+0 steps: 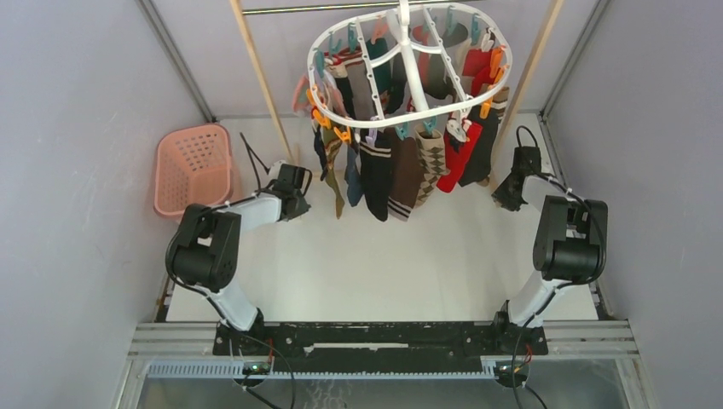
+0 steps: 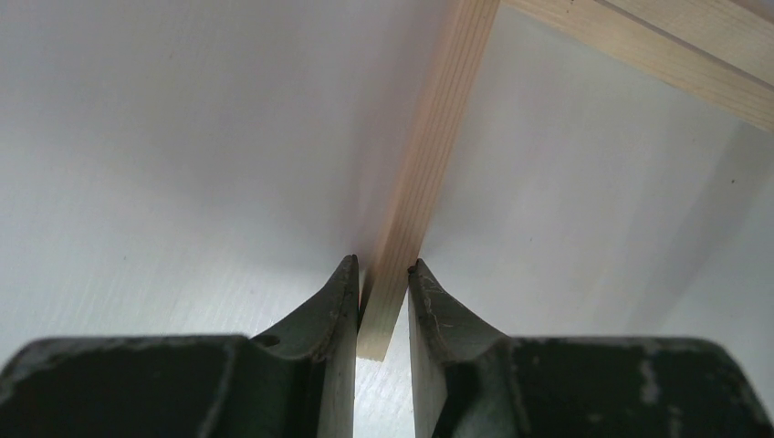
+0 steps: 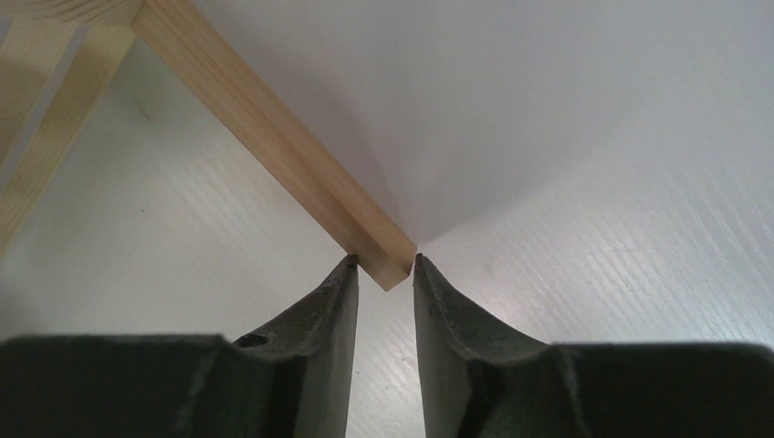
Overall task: Remove the socks clipped to the hanger
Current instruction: Move the clothesline to the center of the board.
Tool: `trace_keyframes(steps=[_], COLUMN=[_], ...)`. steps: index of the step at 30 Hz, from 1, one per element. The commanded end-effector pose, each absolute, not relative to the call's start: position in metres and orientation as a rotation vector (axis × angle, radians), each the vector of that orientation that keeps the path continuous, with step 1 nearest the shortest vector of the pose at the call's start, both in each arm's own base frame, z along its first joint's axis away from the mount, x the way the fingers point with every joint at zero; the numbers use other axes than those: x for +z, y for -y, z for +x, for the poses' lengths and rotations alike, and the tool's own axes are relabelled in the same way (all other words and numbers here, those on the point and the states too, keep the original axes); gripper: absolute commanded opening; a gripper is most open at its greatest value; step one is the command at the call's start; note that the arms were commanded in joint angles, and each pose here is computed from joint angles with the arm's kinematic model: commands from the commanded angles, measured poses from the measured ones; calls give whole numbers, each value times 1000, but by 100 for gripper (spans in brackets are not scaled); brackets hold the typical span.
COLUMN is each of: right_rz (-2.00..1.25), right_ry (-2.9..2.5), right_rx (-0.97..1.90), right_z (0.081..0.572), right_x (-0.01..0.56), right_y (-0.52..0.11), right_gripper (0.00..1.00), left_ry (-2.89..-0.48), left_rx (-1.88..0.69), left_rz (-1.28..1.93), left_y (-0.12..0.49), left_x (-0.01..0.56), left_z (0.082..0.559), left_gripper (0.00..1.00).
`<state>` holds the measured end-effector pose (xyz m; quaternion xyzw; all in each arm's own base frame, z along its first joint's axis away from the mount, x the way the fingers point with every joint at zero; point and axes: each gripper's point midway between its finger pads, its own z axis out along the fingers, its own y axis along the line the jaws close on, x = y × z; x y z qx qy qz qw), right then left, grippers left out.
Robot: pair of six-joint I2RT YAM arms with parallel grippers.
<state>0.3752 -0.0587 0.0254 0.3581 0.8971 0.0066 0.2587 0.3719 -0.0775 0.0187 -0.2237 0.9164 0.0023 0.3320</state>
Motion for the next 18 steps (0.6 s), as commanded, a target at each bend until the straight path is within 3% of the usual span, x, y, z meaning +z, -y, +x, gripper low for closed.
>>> trace_keyframes(steps=[1, 18], right_rz=[941, 913], right_ry=[-2411, -2437], right_rx=[-23, 17], right_z=[393, 410], right_x=[34, 35], right_y=[65, 56], right_gripper=[35, 32], left_ry=[-2298, -2241], left_rx=[-23, 5], left_rz=[-628, -592], left_y=[74, 63], left_x=[43, 88], left_z=[411, 469], left_gripper=[19, 19])
